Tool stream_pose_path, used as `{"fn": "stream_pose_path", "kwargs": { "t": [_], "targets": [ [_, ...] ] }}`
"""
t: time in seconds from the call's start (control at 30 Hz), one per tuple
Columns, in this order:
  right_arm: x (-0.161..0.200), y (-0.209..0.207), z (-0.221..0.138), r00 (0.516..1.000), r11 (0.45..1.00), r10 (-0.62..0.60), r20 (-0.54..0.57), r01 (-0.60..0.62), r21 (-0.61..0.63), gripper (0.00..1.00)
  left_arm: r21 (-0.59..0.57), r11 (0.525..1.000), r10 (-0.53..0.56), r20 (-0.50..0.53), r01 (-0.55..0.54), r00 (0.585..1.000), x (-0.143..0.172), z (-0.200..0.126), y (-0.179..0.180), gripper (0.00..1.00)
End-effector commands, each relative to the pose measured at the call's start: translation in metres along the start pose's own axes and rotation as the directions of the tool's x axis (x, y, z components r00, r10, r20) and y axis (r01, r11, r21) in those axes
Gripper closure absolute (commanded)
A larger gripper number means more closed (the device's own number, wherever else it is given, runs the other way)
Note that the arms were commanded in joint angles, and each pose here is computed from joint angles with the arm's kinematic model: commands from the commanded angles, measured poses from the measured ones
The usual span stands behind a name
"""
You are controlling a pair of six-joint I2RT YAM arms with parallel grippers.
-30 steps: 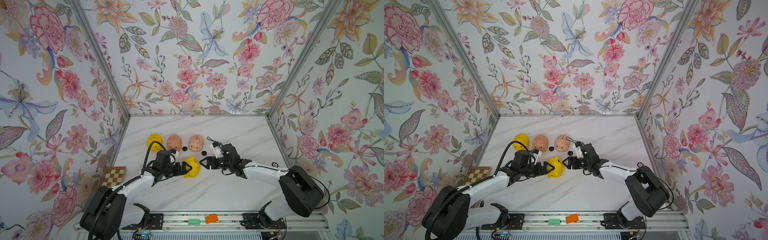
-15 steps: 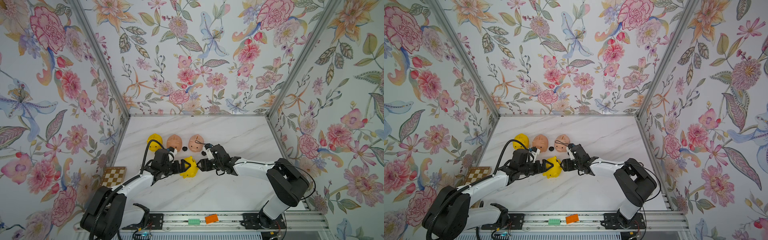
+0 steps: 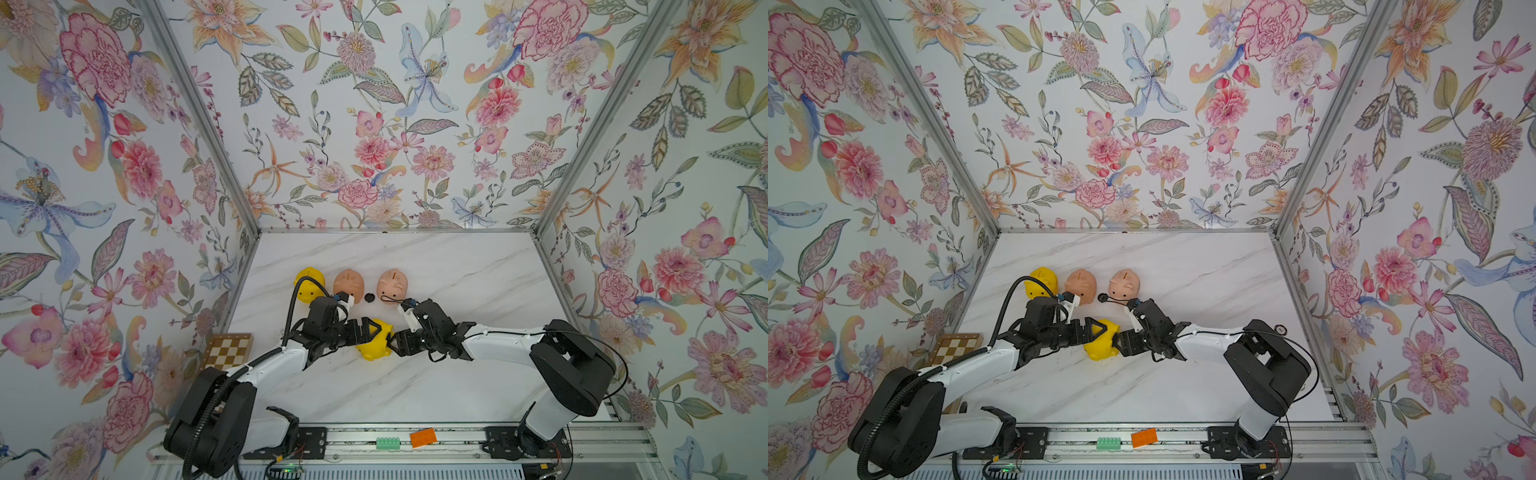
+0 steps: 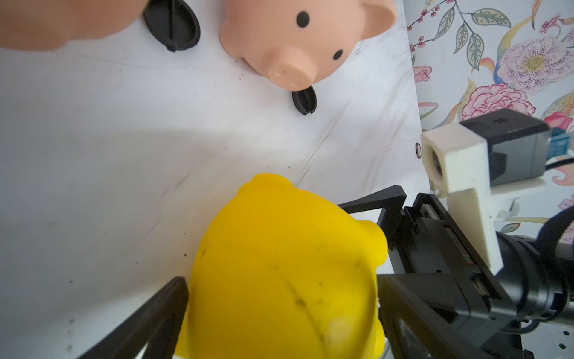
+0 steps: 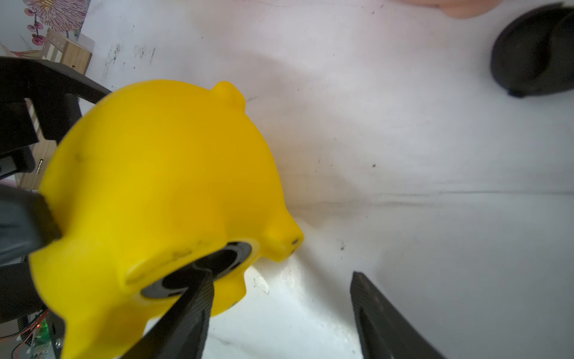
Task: Open piggy banks
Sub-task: Adjust the piggy bank at the center of the board.
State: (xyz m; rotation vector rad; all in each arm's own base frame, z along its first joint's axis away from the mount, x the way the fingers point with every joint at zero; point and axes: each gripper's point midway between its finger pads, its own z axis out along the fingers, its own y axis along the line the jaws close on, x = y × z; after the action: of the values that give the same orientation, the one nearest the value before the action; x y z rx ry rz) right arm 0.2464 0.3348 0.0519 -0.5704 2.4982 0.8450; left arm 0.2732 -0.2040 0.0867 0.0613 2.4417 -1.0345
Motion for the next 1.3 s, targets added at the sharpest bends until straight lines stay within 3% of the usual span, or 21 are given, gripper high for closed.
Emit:
{"fn": "stream_pose_path", "kwargs": {
  "t": [0.0,0.33,0.67,1.0,1.27],
  "targets": [
    [-0.001,0.002,0.001,1.0,1.0,0.002,0.01,-0.002,-0.006,0.28,-0.014,0.995,0.098,0.065,-0.098,0.993,-0.012,-0.004,0.002,0.01],
    [0.0,0.003,0.005,1.0,1.0,0.004,0.002,-0.004,-0.017,0.28,0.037,0.99,0.122,0.245,-0.135,0.962,-0.026,-0.013,-0.004,0.01],
    [-0.001,0.003,0.007,1.0,1.0,-0.001,-0.002,0.001,-0.016,0.28,0.07,0.983,0.15,0.231,-0.17,0.961,-0.022,-0.003,-0.009,0.01],
    [-0.004,0.003,0.007,1.0,1.0,0.0,0.006,0.0,-0.02,0.28,-0.056,0.983,0.184,0.138,-0.178,0.973,-0.004,0.015,0.012,0.01],
    [-0.01,0.008,-0.002,0.999,0.997,0.023,0.03,-0.021,-0.07,0.26,-0.033,0.99,0.143,0.125,-0.139,0.982,0.003,0.023,0.017,0.02]
  ]
}}
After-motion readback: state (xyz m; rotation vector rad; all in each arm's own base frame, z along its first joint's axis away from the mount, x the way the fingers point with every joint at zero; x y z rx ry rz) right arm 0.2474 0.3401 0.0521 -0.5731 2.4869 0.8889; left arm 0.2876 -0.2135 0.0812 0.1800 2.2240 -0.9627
